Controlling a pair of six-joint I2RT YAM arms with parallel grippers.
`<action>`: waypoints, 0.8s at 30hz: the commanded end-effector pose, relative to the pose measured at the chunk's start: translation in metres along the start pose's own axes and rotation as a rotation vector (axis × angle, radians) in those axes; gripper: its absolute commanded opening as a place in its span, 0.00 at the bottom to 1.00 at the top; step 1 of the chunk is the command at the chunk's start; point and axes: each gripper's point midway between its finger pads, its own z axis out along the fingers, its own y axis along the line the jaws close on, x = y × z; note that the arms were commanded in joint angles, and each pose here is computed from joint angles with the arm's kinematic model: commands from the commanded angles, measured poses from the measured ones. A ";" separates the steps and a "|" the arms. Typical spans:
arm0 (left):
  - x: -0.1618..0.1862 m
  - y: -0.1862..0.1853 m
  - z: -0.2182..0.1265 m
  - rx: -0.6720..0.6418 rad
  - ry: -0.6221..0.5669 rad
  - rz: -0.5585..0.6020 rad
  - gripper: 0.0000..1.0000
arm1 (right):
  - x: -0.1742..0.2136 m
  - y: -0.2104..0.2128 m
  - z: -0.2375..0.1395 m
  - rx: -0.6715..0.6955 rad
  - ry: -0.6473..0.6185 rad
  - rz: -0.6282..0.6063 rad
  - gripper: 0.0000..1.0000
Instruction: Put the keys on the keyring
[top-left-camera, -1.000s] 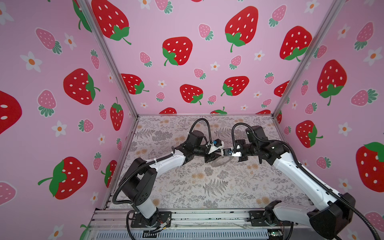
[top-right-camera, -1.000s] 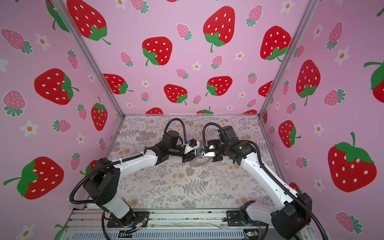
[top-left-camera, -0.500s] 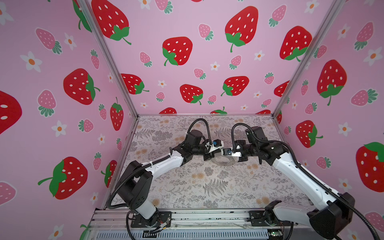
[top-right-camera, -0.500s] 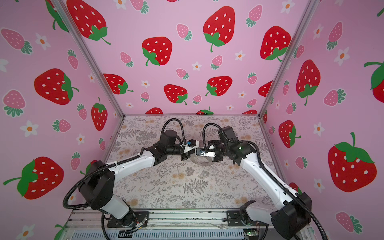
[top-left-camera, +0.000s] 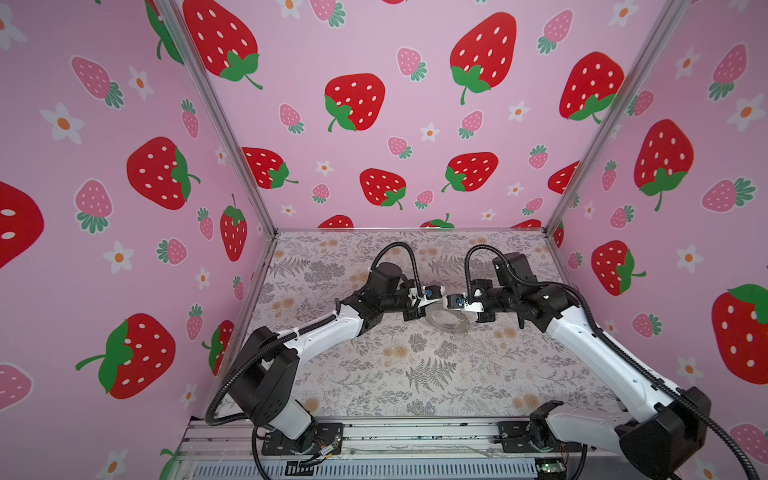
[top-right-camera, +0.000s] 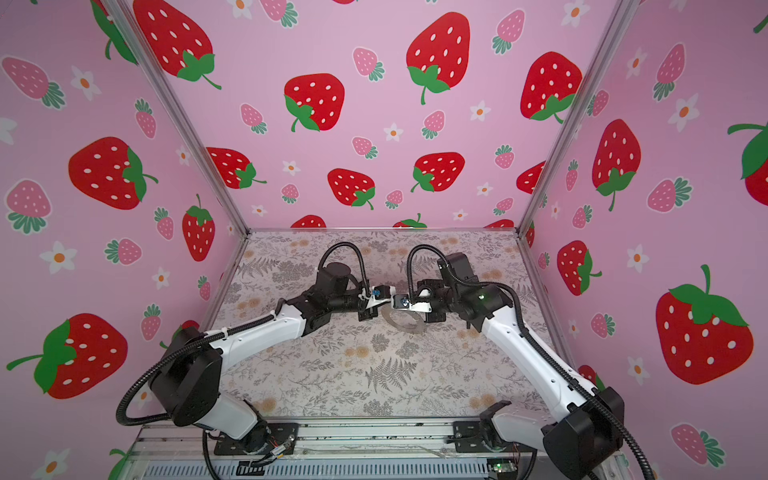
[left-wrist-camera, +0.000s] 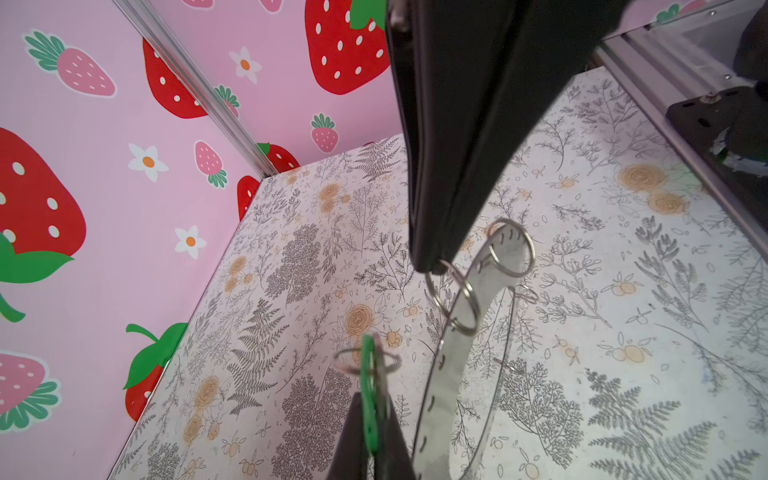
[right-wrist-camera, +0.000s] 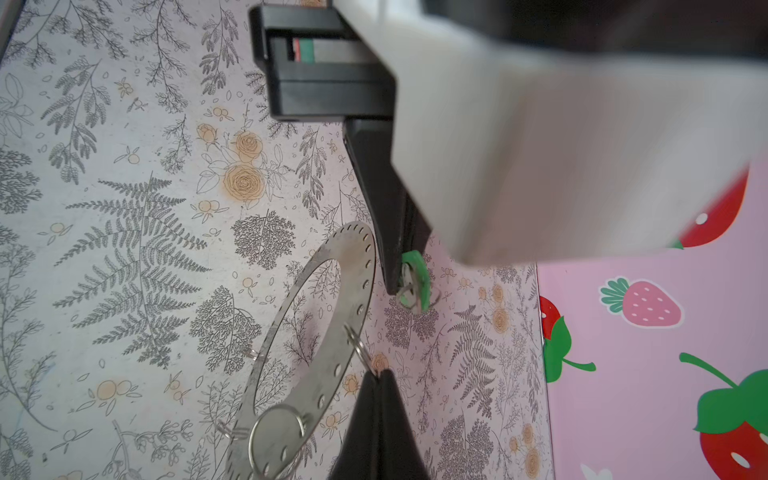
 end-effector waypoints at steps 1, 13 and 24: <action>-0.009 0.000 -0.008 -0.009 -0.016 0.048 0.00 | -0.011 -0.001 -0.008 0.023 -0.058 -0.007 0.00; -0.031 0.000 -0.017 -0.048 -0.024 0.148 0.00 | -0.032 0.006 -0.016 0.000 -0.177 -0.024 0.00; -0.046 0.002 -0.021 -0.129 -0.011 0.241 0.00 | -0.035 -0.003 -0.019 0.046 -0.187 0.009 0.00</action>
